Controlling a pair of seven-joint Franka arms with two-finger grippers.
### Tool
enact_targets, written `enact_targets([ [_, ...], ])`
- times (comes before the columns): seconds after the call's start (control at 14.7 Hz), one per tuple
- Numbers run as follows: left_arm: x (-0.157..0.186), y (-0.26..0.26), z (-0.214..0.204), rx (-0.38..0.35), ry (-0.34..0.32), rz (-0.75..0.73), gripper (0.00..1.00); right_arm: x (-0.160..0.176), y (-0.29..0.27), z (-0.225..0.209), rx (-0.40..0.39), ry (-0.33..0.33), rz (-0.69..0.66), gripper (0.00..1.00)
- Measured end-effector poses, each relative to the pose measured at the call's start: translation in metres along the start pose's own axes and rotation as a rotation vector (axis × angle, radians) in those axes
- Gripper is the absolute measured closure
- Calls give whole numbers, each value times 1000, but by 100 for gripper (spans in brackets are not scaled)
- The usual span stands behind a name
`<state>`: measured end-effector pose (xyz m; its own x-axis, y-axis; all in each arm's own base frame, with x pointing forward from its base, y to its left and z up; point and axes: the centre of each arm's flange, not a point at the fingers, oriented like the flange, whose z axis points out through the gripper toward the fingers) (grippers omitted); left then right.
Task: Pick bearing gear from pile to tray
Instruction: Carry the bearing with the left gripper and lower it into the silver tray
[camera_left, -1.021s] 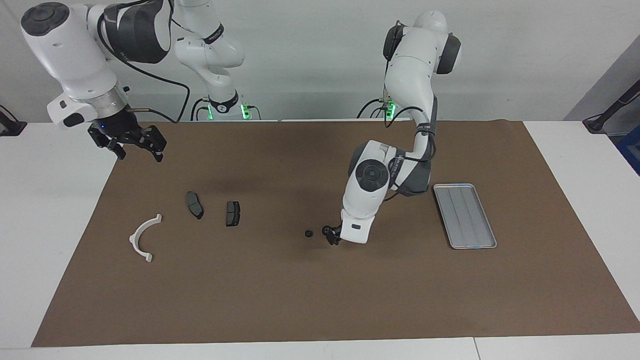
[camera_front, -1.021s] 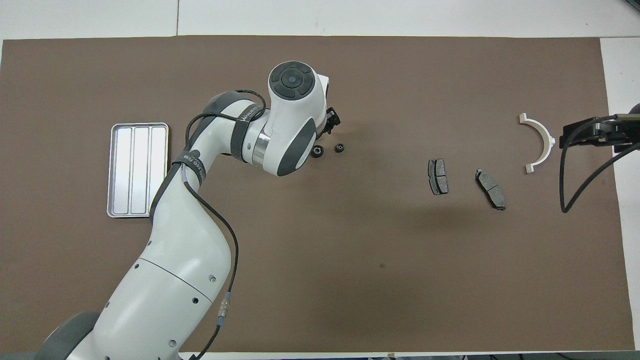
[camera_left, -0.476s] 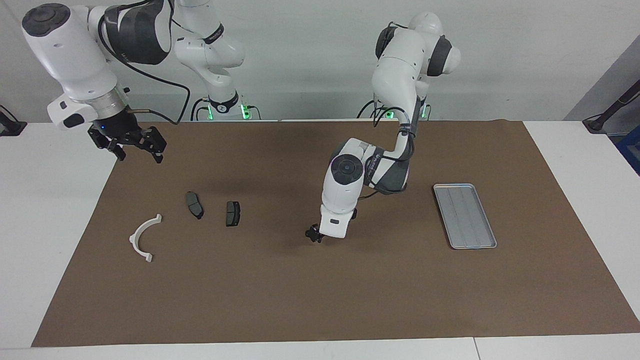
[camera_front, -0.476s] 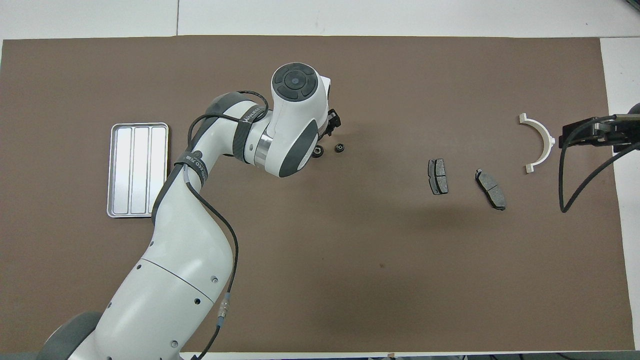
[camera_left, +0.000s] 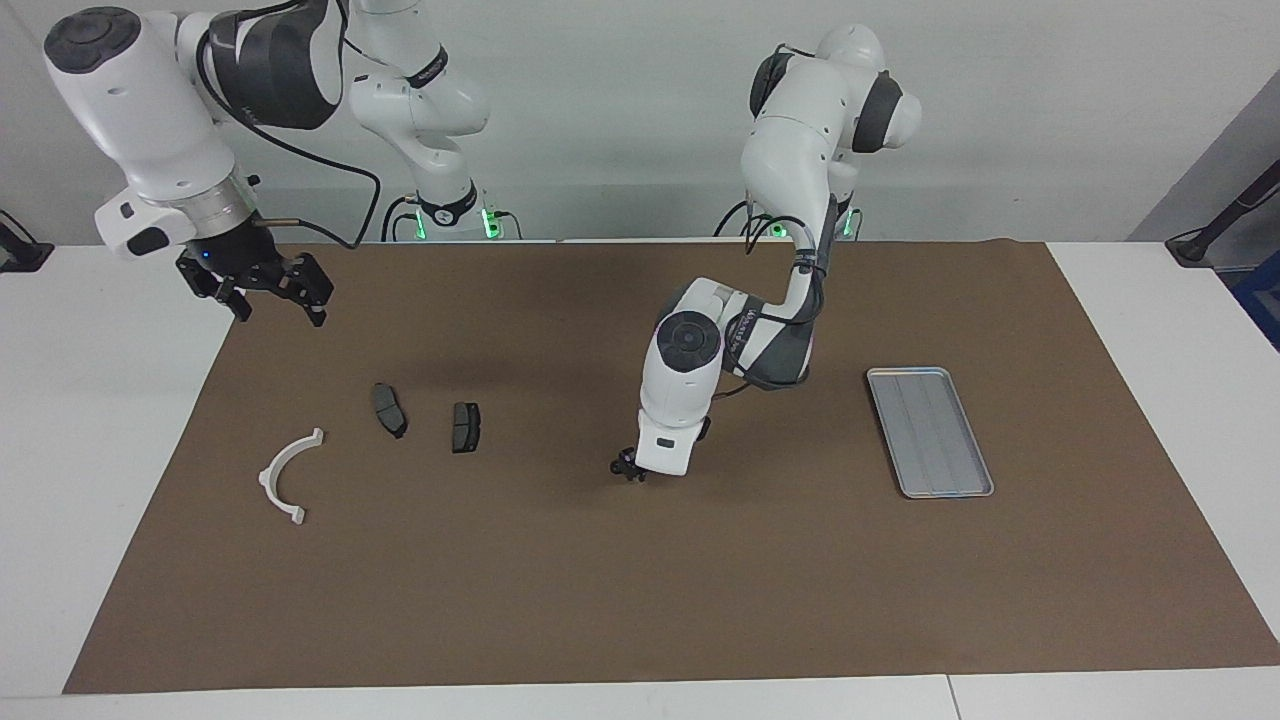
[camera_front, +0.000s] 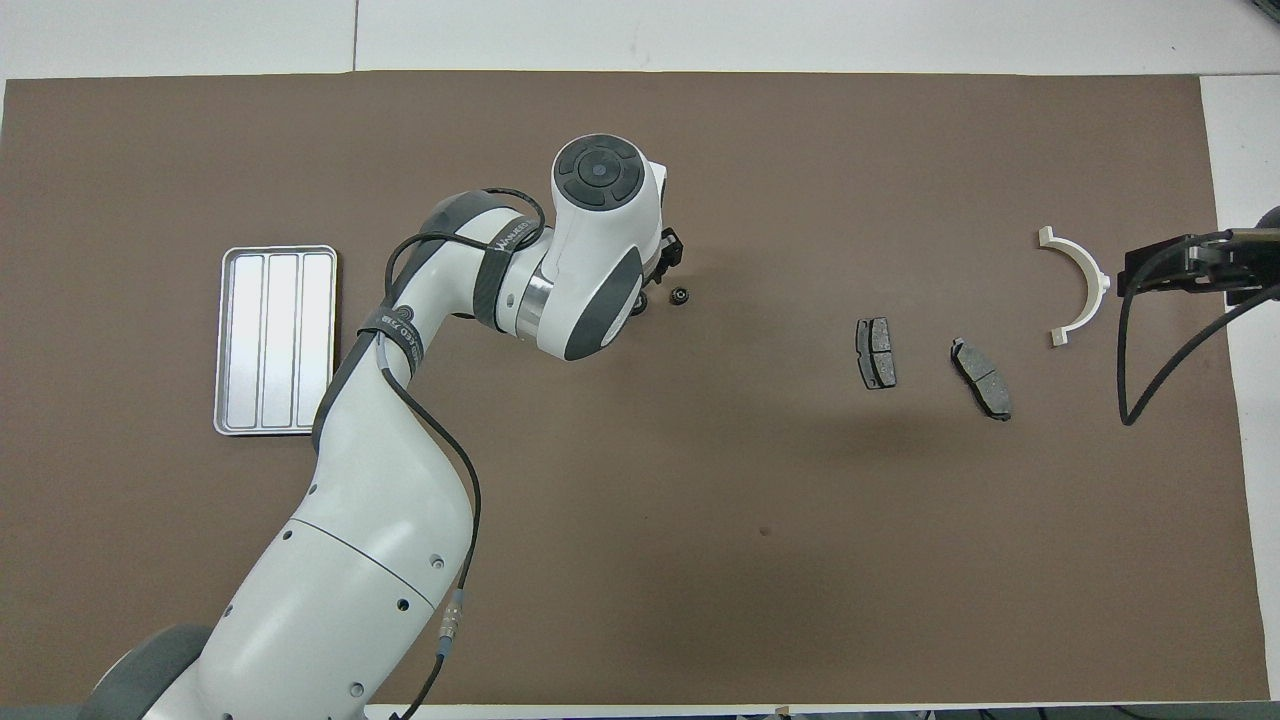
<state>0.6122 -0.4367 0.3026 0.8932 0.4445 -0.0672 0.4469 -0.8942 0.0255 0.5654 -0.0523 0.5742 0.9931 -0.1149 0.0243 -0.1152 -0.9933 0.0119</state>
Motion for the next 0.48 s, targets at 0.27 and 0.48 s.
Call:
enact_targets([
  [0.27, -2, -2, 7, 9, -4, -6, 25, 1, 3, 0, 0, 6, 5, 0],
  [0.48, -4, -2, 11, 10, -4, -4, 30, 1, 3, -1, 0, 12, 5, 0],
])
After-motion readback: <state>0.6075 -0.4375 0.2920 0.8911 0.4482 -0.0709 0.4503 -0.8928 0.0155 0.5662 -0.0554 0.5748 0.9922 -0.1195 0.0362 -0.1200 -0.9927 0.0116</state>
